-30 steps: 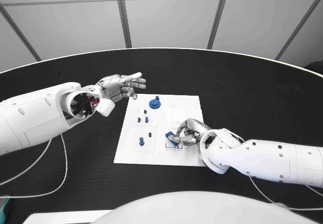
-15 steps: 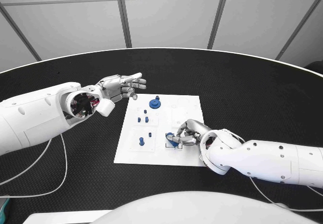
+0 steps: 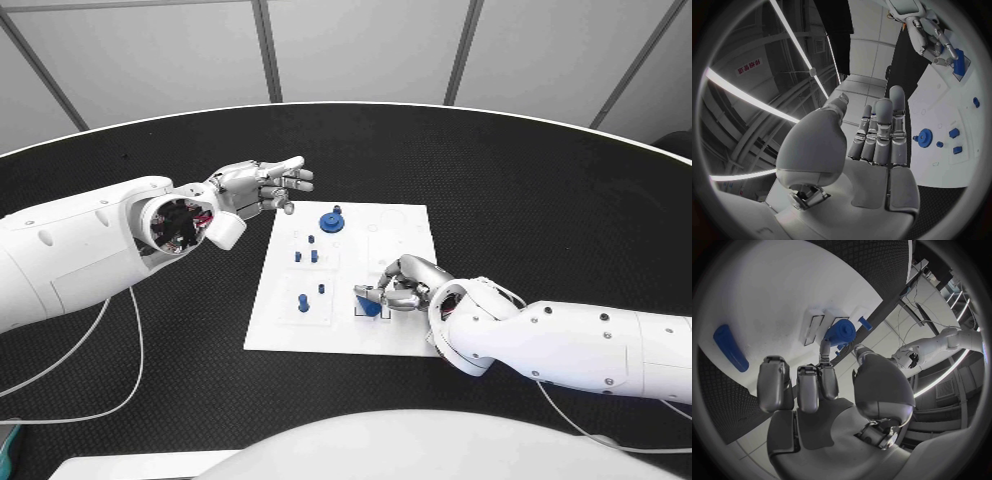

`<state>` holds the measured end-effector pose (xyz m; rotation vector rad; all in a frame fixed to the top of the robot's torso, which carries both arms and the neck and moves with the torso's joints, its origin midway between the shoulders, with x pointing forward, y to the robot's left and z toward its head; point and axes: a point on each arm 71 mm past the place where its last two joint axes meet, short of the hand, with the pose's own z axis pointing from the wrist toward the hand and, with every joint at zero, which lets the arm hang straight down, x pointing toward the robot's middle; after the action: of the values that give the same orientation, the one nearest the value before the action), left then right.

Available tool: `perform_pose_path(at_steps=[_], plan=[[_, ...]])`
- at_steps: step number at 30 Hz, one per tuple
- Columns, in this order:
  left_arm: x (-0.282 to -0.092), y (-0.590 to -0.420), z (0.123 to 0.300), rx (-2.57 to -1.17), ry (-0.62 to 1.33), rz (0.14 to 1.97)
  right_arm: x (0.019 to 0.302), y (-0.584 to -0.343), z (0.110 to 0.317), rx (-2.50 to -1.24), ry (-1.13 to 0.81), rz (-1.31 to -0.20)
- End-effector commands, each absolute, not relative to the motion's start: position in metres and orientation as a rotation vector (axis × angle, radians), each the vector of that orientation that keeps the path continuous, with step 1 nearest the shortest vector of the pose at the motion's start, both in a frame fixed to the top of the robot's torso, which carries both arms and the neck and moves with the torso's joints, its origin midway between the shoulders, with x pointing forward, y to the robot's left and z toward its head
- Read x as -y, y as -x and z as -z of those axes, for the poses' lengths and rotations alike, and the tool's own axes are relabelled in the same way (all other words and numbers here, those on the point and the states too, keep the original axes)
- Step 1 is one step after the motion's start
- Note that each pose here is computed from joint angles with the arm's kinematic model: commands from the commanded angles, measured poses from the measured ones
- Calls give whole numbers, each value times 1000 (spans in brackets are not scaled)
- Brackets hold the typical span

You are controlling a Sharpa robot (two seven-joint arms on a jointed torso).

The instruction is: Assemble the parts on the task board

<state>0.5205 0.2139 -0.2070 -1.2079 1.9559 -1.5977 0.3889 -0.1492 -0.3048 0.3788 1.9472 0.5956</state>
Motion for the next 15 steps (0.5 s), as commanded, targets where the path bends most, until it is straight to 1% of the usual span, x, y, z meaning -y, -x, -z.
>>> perform_pose_path(at_steps=[1,15], plan=[[-214,-520,207,-1956,1208,1597,148,-388,304,-1947,-375,-604],[-215,-520,207,-1955,1210,1594,143,-380,301,-1979,-342,-634]])
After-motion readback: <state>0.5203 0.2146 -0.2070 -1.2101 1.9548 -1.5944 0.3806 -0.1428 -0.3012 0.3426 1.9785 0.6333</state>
